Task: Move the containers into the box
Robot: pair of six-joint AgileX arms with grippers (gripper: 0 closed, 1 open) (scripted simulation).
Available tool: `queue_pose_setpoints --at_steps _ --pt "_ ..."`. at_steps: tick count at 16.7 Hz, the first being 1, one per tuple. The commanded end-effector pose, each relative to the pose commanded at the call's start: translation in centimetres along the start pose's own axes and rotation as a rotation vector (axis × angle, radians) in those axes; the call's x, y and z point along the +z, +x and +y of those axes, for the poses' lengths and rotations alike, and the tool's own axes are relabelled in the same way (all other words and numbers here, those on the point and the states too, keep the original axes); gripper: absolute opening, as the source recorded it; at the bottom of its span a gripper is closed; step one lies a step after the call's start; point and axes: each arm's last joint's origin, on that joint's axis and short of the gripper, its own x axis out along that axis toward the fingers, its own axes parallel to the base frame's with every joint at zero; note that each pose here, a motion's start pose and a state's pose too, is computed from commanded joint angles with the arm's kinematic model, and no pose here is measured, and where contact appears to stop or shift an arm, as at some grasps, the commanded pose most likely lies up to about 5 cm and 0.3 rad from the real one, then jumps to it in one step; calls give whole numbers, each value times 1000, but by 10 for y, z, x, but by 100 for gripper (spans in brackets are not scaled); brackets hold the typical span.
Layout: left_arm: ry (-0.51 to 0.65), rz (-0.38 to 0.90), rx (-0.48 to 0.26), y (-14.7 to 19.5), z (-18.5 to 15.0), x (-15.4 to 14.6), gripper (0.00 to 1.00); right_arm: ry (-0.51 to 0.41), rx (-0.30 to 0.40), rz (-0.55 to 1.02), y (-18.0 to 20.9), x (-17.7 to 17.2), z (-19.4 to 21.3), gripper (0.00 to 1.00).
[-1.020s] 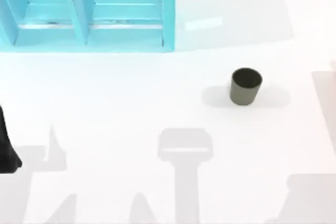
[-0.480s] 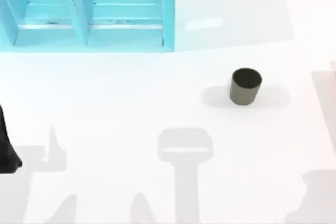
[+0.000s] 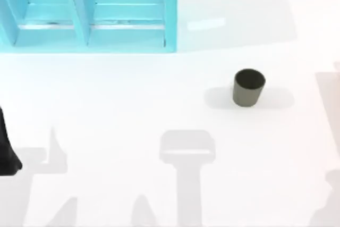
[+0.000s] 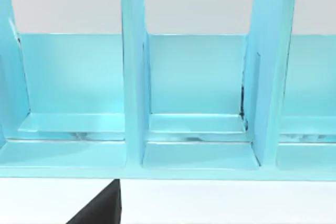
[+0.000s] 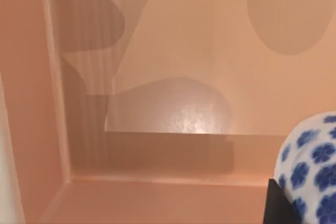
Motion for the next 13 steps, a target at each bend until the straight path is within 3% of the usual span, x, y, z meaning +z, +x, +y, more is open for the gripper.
queue_pose_setpoints --at_steps 13 --pt "0 0 0 0 0 0 100 0 0 0 0 0 0 98"
